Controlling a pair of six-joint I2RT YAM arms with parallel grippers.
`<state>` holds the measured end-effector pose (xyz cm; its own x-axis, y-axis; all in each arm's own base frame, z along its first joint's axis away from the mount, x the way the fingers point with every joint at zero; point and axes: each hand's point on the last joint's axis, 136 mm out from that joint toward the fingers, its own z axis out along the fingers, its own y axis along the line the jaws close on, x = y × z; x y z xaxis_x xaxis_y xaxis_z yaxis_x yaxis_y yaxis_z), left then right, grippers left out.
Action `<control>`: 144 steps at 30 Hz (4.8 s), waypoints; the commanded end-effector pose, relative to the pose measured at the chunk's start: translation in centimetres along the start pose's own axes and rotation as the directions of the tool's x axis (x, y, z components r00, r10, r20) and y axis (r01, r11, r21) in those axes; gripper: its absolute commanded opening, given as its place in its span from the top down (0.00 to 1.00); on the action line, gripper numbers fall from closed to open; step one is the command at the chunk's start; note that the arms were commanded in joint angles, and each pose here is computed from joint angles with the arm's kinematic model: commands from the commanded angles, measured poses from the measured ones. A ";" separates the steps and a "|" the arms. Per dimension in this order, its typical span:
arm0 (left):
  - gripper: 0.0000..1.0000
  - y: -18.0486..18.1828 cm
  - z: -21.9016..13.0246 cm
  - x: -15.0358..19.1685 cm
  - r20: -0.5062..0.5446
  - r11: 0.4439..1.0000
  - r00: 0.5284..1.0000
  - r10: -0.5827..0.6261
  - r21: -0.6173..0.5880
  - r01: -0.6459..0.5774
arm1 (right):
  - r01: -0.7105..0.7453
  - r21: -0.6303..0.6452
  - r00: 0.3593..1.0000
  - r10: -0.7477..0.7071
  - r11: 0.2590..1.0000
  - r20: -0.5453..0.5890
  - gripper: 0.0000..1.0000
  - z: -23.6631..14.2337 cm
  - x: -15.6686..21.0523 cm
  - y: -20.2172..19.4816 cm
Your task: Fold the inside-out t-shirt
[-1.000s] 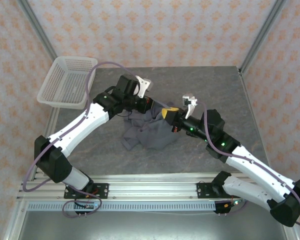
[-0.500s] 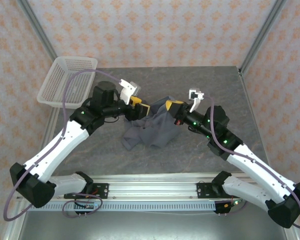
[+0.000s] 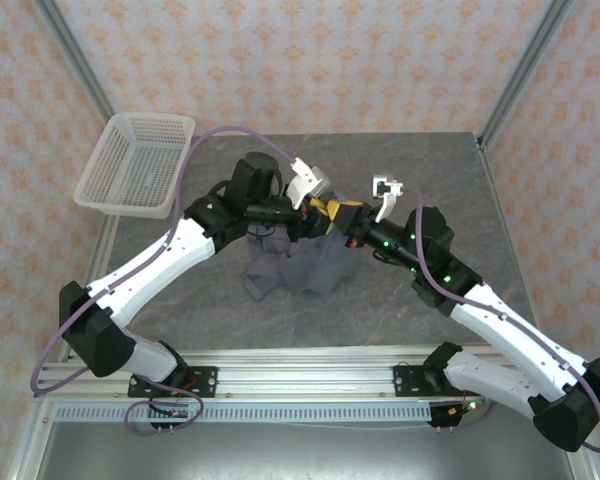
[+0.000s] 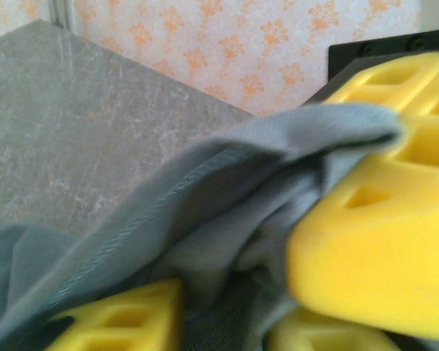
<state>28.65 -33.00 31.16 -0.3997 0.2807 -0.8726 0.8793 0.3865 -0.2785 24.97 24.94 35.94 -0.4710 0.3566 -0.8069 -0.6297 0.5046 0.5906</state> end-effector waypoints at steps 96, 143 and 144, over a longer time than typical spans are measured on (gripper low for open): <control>0.32 11.8 -11.1 15.4 -0.035 0.499 0.782 -0.622 -0.787 0.362 | 0.089 0.728 0.777 0.410 0.680 -0.478 0.27 4.4 20.6 -15.3; 0.10 12.5 4.9 19.5 -0.282 0.856 0.849 -0.447 -0.411 0.314 | -0.141 0.338 0.865 0.282 0.931 -0.414 1.00 3.6 12.3 -9.7; 0.13 12.3 5.0 19.3 -0.275 0.860 0.855 -0.440 -0.405 0.312 | -0.145 0.345 0.870 0.285 0.928 -0.402 1.00 3.4 12.0 -9.8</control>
<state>31.36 -26.36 7.01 -0.8540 0.3026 -0.4232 0.4748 0.7857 -0.3964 26.71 27.08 17.25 -0.8692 0.0813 -0.4877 -0.2894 0.7161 0.6352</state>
